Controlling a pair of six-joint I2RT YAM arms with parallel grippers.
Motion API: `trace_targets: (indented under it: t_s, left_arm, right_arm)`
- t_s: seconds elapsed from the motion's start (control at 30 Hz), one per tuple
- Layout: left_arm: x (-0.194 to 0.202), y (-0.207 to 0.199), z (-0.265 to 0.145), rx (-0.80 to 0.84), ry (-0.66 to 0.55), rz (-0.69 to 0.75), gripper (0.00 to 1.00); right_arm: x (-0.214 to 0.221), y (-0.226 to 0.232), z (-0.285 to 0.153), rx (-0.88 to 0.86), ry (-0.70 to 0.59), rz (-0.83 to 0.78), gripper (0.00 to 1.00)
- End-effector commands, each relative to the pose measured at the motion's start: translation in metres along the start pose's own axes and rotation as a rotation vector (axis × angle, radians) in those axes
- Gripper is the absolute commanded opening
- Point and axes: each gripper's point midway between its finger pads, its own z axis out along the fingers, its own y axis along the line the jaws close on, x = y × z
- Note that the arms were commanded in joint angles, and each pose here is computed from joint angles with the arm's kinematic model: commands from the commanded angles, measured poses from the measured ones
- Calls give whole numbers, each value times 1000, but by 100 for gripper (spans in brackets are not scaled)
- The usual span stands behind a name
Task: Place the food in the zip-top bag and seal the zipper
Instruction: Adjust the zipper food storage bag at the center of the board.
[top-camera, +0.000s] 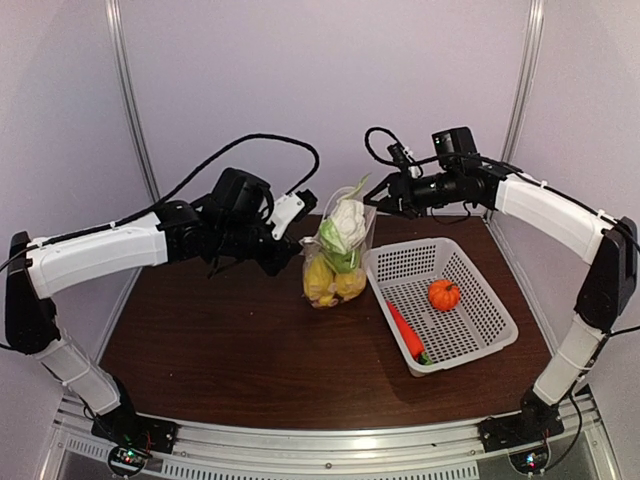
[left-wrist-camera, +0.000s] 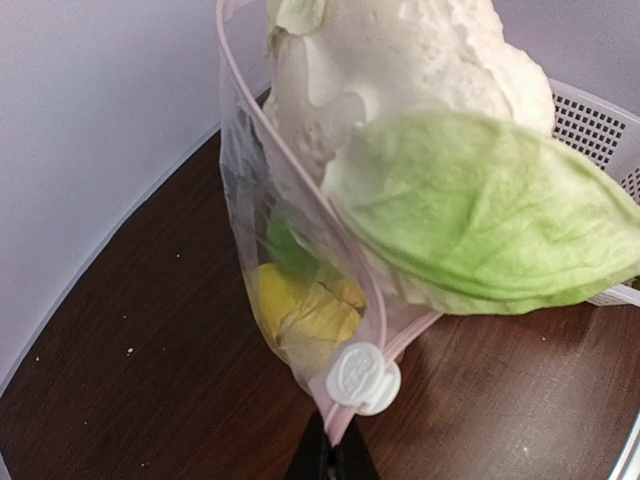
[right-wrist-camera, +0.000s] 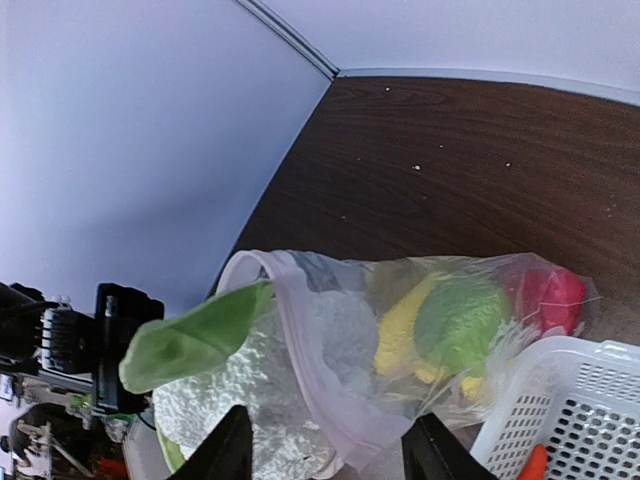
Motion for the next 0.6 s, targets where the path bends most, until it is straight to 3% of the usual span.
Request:
trace_targets:
  t_s: [0.0, 0.13, 0.17, 0.23, 0.27, 0.43, 0.57]
  left_arm:
    - [-24, 2, -17, 7, -120, -30, 0]
    - [-26, 3, -22, 2, -140, -37, 0]
    - [-27, 3, -24, 5, -145, -42, 0]
    - [-28, 2, -24, 12, -151, -44, 0]
    - [-28, 1, -24, 17, -151, -44, 0]
    - [-30, -1, -26, 28, -167, -50, 0]
    - [-28, 0, -26, 27, -165, -49, 0]
  right_arm:
    - [-12, 10, -23, 101, -32, -266, 58]
    - [-11, 9, -34, 162, 7, -423, 68]
    - [-9, 12, -35, 150, 20, -450, 74]
    - [-5, 25, -40, 131, 40, -547, 96]
    - [-6, 34, -44, 150, 37, -608, 99]
    - [-1, 73, -56, 297, 32, -953, 100]
    - [31, 73, -40, 235, 189, -1058, 100]
